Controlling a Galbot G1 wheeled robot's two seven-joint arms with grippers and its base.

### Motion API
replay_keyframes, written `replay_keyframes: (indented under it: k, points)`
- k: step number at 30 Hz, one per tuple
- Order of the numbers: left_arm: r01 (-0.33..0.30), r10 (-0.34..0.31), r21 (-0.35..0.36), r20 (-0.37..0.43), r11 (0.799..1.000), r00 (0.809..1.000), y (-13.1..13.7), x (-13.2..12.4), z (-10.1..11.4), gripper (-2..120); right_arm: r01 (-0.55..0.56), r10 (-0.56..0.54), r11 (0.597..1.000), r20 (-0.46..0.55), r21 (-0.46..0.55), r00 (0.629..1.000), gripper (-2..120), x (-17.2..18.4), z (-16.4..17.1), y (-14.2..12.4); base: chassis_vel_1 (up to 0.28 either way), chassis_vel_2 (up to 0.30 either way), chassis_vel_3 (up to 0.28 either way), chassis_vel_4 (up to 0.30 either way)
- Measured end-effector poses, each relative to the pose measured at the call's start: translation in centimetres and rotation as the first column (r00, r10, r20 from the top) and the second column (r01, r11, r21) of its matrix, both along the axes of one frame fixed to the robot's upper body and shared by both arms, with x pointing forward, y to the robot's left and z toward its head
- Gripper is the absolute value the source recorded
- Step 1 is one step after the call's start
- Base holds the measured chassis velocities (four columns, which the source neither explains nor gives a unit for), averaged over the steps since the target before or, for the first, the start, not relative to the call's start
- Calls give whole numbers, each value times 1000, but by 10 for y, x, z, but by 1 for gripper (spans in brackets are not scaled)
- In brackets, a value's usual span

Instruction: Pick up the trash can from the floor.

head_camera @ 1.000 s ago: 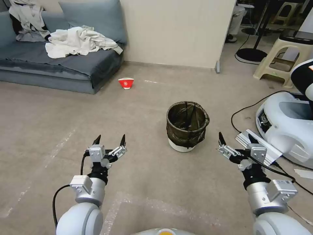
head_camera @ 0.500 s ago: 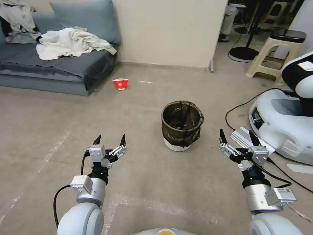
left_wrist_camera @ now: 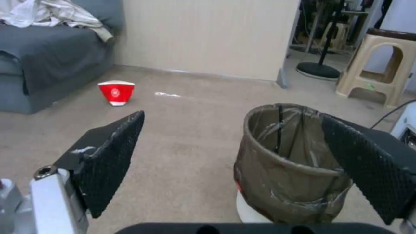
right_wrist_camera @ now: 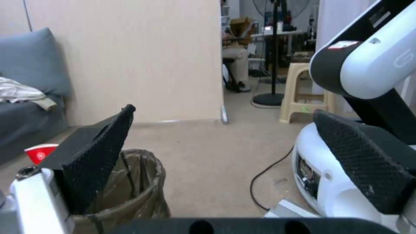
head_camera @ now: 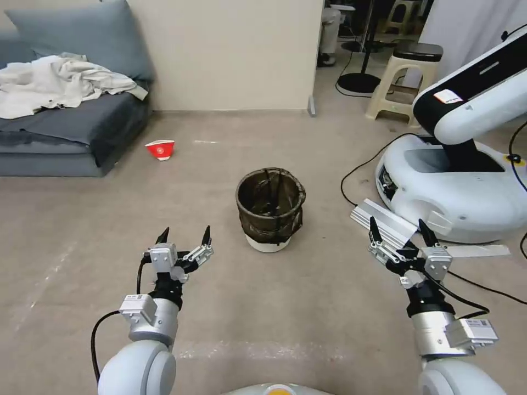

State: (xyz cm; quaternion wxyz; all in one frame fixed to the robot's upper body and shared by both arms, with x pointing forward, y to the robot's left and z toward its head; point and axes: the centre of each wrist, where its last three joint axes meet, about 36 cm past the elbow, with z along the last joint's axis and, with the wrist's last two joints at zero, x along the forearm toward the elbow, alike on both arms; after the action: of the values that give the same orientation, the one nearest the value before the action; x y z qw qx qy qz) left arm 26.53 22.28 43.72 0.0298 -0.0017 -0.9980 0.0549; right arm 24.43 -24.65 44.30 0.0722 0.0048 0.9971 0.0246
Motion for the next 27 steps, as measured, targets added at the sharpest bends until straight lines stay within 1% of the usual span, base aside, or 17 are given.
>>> replay_keyframes:
  k: [15,20,27]
  points:
    - [1,-1,-2,2,1000,1000,1,3,-2,100,-16,16,1000,-4,14,1000,100,0,-4,-1,0,0,0,0]
    - [1,-1,-3,4,1000,1000,1,4,-1,100,-21,21,1000,-4,17,1000,100,0,-4,-1,-60,61,62,-68]
    - [0,0,-5,2,1000,1000,0,3,-1,100,-25,25,999,1,24,1000,100,-1,-2,-1,-116,108,108,-111]
